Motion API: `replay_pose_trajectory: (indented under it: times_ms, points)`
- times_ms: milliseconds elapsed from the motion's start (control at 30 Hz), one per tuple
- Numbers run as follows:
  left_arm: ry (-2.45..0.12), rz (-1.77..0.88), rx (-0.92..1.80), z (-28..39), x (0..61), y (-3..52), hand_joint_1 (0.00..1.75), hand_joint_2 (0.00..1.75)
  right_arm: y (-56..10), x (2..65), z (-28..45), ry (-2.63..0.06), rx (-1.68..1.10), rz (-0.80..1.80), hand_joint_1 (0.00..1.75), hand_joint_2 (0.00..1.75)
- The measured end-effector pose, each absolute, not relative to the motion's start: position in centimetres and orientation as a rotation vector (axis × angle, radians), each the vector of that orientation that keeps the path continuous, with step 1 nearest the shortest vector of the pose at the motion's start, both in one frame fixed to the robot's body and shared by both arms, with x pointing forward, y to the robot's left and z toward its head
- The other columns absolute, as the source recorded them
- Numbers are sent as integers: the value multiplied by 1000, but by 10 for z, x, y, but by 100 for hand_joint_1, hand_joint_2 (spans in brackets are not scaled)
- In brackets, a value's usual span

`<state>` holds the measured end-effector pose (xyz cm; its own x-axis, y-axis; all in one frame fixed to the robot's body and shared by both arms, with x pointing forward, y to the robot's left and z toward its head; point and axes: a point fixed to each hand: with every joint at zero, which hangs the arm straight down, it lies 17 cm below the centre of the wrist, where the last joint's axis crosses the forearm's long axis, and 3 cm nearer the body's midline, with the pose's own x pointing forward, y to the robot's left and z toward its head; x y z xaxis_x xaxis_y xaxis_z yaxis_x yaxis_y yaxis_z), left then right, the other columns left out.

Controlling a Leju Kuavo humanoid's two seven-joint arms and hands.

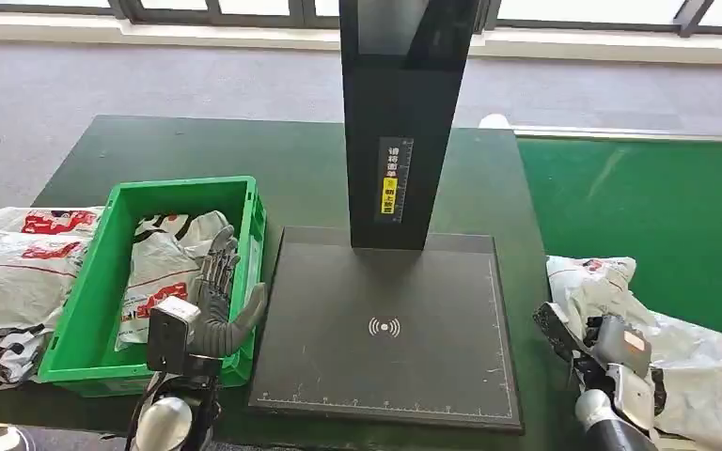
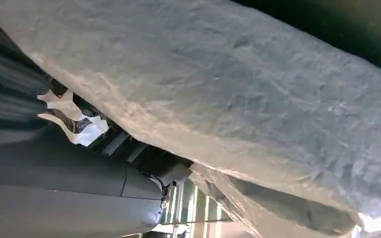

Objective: Moved the parcel from conveyor to table for the left to box.

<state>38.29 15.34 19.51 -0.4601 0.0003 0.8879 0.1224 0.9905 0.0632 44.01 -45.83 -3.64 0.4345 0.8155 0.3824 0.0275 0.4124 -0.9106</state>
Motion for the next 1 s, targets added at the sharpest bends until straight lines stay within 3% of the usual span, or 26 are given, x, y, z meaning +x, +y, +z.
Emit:
replay_pose_trajectory:
  times_ms: [867,933,1000]
  points:
    - [-2046,-141,-85,195,383,154,0,175,-458,440,-35,-1022,-1035,608,175,175]
    - [-2058,-144,-64,196,380,155,0,175,-445,420,-15,-1218,-1079,530,175,175]
    - [-2056,-135,-47,193,371,158,0,175,-384,396,64,-1637,-1115,497,175,175]
